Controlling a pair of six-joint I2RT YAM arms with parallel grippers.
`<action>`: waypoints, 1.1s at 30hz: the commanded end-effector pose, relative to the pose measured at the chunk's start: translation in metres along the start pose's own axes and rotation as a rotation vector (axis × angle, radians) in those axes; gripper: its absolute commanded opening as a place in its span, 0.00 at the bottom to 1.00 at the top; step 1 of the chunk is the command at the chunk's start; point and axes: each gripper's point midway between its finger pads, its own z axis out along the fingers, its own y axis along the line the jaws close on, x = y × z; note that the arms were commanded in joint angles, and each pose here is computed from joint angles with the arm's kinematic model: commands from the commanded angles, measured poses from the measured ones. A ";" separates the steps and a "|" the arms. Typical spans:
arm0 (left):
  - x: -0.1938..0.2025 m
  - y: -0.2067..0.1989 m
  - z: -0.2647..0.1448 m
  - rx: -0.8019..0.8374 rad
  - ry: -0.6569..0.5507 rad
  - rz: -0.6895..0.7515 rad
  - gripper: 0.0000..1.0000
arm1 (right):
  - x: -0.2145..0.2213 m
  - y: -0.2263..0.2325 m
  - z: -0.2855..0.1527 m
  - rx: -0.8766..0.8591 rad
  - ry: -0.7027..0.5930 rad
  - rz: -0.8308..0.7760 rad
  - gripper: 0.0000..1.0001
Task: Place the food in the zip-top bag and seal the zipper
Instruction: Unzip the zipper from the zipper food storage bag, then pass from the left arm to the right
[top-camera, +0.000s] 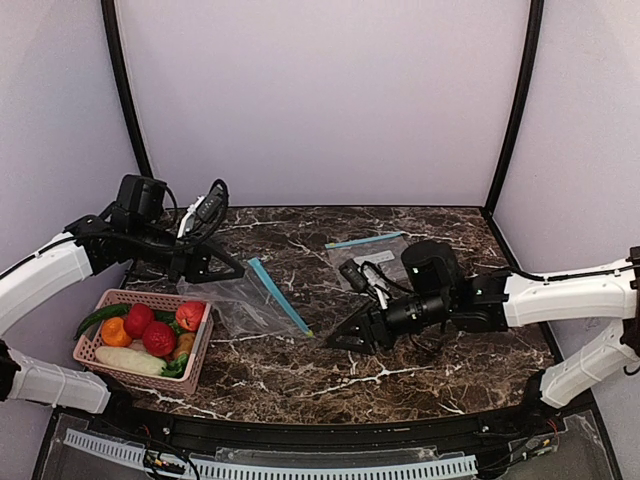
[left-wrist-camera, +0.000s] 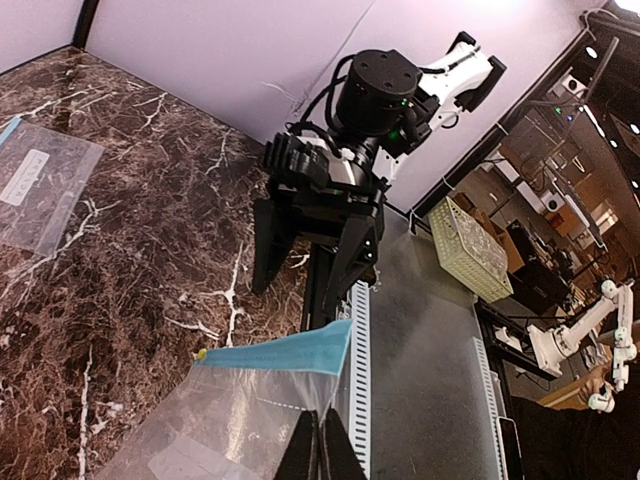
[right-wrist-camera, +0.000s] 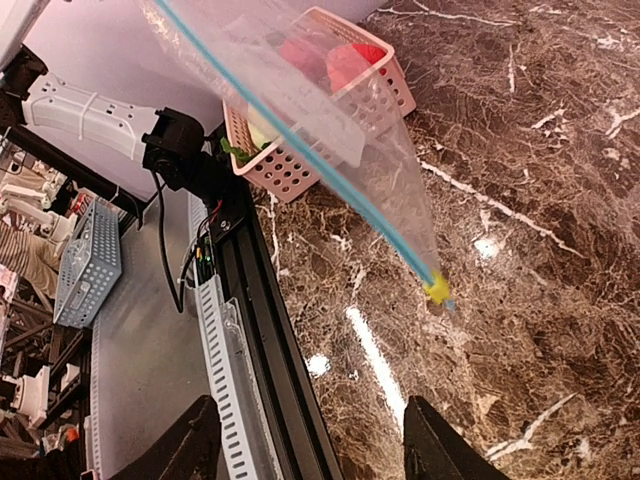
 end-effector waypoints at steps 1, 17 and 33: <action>0.019 -0.015 0.007 0.103 0.050 0.016 0.01 | -0.031 0.005 -0.006 0.030 -0.101 -0.068 0.62; 0.040 -0.012 0.018 0.144 0.103 -0.020 0.01 | -0.061 0.023 0.024 -0.038 -0.144 -0.178 0.52; 0.044 -0.010 0.021 0.151 0.113 -0.024 0.01 | -0.050 0.023 0.048 -0.101 -0.085 -0.181 0.49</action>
